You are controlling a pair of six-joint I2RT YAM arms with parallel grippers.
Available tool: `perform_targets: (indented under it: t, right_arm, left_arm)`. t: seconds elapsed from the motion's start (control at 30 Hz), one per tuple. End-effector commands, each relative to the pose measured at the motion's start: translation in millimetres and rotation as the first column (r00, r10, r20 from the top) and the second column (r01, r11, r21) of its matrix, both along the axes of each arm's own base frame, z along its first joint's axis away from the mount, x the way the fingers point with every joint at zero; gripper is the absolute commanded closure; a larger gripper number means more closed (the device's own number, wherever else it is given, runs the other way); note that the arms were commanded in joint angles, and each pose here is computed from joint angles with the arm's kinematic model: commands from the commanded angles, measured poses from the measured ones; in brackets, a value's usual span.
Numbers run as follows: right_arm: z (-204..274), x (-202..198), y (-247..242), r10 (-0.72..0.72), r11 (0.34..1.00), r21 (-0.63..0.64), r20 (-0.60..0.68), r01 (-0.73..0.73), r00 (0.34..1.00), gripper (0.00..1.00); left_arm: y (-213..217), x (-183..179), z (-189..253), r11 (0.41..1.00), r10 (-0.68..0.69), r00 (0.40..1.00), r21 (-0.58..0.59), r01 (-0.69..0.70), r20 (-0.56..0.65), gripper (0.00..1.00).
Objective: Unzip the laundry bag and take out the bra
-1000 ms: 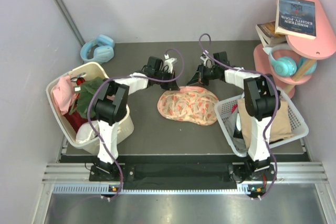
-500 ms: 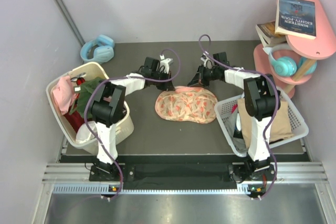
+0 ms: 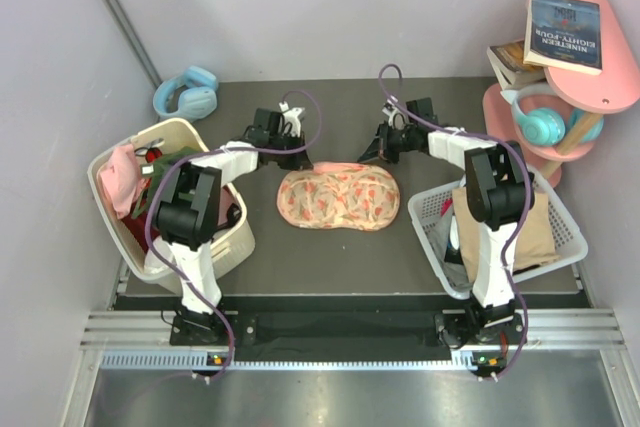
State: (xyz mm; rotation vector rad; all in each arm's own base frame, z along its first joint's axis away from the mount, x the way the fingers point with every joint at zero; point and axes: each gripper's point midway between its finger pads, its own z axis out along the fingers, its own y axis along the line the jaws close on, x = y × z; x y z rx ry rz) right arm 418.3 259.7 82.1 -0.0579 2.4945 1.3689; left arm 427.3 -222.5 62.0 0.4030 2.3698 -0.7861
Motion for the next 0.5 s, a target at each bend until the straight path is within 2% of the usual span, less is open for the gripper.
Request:
perform_targets:
  t: [0.0, 0.47]
  right_arm:
    - [31.4, 19.6, -8.2, -0.011, 1.0, 0.019, 0.1, 0.009, 0.995, 1.0]
    - [29.6, 25.7, -19.7, -0.033, 0.999, 0.016, 0.097, 0.031, 0.995, 1.0]
  left_arm:
    - [38.3, 18.2, 19.0, 0.99, 0.128, 0.99, 0.043, -0.131, 0.056, 1.0]
    - [68.4, 32.8, 26.2, 0.975, 0.217, 0.974, 0.04, -0.22, 0.065, 1.0]
